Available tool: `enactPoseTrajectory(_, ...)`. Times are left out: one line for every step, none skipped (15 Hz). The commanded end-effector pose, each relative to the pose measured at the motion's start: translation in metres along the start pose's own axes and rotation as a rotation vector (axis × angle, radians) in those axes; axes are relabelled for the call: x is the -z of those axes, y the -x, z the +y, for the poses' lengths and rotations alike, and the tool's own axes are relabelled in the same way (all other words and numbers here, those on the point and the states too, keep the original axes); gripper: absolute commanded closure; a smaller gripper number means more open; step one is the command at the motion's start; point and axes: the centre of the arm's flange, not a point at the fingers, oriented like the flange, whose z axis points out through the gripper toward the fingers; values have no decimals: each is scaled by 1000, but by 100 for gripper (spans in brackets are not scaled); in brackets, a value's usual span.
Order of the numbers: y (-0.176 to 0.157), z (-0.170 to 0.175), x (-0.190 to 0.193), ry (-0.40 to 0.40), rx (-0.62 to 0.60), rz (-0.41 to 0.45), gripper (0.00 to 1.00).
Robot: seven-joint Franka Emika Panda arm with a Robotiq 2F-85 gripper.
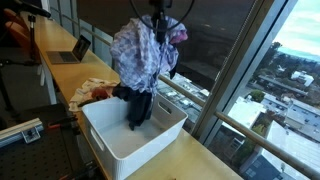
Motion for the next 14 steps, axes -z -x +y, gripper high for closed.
enactPoseTrajectory(0,7,-57,-11,3,-32,99)
enactPoseTrajectory(-1,10,-72,-2,2,-41,98)
enactPoseTrajectory(-3,15,-85,7,0,-49,95)
enactPoseTrajectory(-4,19,-98,14,-3,-55,94)
enactPoseTrajectory(-5,24,-110,19,-5,-61,89)
enactPoseTrajectory(-4,25,-122,23,-6,-65,91)
enactPoseTrajectory(-2,26,-137,24,-6,-73,87)
enactPoseTrajectory(0,24,-153,23,-5,-82,84)
enactPoseTrajectory(4,21,-171,21,-3,-92,81)
enactPoseTrajectory(7,18,-189,22,0,-102,75)
enactPoseTrajectory(11,15,-209,26,3,-114,76)
enactPoseTrajectory(15,12,-225,31,10,-123,72)
enactPoseTrajectory(19,8,-241,38,17,-132,51)
enactPoseTrajectory(24,2,-255,43,30,-143,51)
